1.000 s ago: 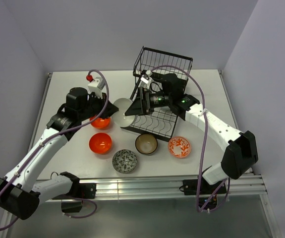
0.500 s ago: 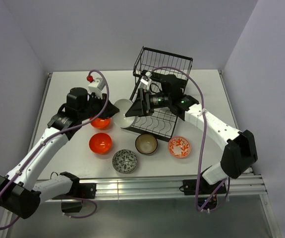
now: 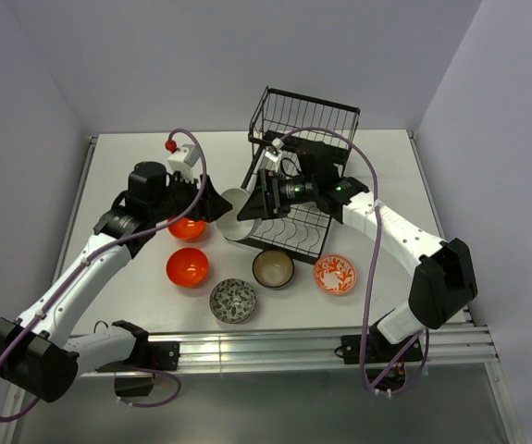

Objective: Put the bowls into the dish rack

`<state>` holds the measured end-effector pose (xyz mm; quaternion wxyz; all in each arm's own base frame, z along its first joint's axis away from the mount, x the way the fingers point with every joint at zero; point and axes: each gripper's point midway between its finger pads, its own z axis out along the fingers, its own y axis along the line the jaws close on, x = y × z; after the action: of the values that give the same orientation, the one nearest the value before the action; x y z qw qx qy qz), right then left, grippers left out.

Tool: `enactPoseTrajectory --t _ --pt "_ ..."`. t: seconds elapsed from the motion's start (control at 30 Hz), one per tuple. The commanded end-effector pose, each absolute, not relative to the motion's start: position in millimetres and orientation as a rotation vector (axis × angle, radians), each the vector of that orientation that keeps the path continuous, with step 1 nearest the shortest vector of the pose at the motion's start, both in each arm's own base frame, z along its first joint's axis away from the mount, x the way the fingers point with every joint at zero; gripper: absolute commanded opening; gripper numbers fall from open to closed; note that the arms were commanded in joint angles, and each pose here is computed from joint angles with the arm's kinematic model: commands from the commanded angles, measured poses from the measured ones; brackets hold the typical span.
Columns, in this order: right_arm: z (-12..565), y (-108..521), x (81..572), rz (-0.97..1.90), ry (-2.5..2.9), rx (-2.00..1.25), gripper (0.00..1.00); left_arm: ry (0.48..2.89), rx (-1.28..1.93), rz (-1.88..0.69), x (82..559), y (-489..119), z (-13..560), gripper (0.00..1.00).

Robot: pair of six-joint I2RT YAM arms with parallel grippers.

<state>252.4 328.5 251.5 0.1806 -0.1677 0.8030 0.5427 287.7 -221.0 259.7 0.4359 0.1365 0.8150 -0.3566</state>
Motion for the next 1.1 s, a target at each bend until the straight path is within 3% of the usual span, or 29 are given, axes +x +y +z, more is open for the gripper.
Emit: enactPoseTrajectory --t 0.0,0.3,0.43,0.73,1.07 --pt "259 323 266 1.469 2.195 -0.507 0.00 2.015 0.346 -0.882 293 -220 258 0.68" --pt "236 310 289 1.297 2.225 -0.514 0.00 2.067 0.320 -0.887 295 -214 241 0.84" --pt "224 296 305 1.120 2.239 -0.532 0.00 2.065 0.299 -0.896 298 -205 243 0.98" --pt "211 254 346 0.585 2.167 -0.674 0.00 2.056 0.270 -0.864 302 -192 248 0.98" --pt "195 236 357 0.199 2.076 -0.869 0.00 2.047 0.257 -0.848 304 -189 252 0.99"
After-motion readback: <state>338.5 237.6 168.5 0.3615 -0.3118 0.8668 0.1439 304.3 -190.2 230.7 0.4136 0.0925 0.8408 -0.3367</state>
